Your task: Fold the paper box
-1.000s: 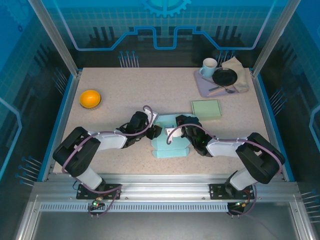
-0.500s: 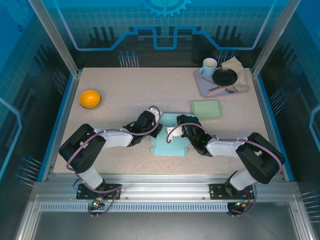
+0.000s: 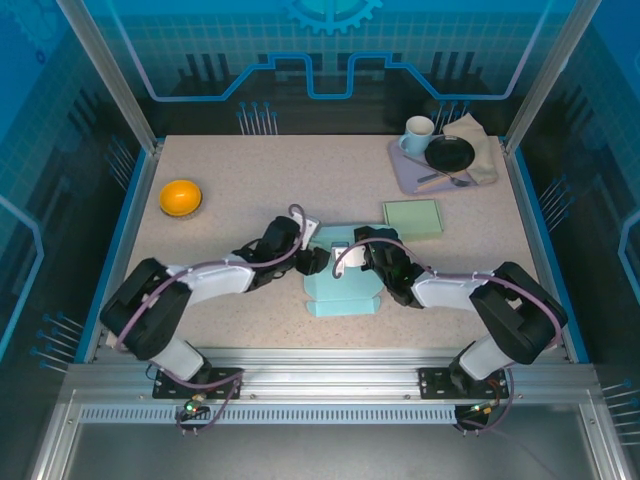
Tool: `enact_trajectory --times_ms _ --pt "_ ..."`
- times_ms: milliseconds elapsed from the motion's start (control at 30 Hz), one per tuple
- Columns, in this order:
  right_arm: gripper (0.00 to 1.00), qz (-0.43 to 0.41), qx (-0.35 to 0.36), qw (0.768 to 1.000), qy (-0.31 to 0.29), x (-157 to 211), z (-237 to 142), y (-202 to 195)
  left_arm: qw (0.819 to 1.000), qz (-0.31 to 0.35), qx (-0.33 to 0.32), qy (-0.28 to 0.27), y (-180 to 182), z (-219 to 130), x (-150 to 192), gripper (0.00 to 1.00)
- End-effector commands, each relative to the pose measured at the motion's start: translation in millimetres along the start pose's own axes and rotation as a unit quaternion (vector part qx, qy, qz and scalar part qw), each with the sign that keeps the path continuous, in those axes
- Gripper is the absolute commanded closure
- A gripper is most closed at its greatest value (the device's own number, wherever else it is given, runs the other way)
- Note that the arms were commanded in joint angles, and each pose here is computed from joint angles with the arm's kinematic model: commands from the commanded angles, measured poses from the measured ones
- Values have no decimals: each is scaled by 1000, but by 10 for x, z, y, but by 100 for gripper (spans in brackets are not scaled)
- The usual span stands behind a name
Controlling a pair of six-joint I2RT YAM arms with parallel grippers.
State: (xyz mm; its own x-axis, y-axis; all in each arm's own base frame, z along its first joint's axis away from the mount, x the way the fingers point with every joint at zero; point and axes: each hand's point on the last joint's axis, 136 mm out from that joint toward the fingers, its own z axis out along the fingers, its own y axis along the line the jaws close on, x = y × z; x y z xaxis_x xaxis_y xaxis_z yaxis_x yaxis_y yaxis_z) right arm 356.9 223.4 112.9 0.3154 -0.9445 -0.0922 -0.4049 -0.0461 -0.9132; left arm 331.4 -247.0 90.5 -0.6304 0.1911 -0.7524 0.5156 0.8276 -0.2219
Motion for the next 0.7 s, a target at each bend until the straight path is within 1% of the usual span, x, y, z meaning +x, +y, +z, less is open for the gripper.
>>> enact_trajectory --times_ms 0,67,167,300,367,400,500,600,667 --pt "100 -3 -55 998 -11 20 48 319 998 -13 62 -27 -194 -296 -122 34" --pt "100 -4 -54 998 -10 28 42 322 998 -25 54 -24 -164 -384 -79 34" --pt "100 -6 -52 999 -12 27 30 326 998 -56 19 -21 -34 -503 8 35" --pt "100 -7 -54 998 -13 21 15 331 995 -94 -32 -33 273 -637 139 40" --pt "100 -10 -55 998 -15 5 8 336 991 -120 -51 -41 441 -689 164 45" --pt "100 -11 -55 998 -15 1 6 331 989 -130 -58 -45 505 -714 167 45" --pt "100 -13 -57 998 -17 -13 2 340 987 -135 -62 -54 597 -731 181 44" --pt "100 -13 -57 998 -18 -22 4 341 988 -142 -53 -27 669 -581 263 44" --pt "100 -14 -59 998 -17 -20 6 351 991 -132 -22 -12 594 -444 269 44"
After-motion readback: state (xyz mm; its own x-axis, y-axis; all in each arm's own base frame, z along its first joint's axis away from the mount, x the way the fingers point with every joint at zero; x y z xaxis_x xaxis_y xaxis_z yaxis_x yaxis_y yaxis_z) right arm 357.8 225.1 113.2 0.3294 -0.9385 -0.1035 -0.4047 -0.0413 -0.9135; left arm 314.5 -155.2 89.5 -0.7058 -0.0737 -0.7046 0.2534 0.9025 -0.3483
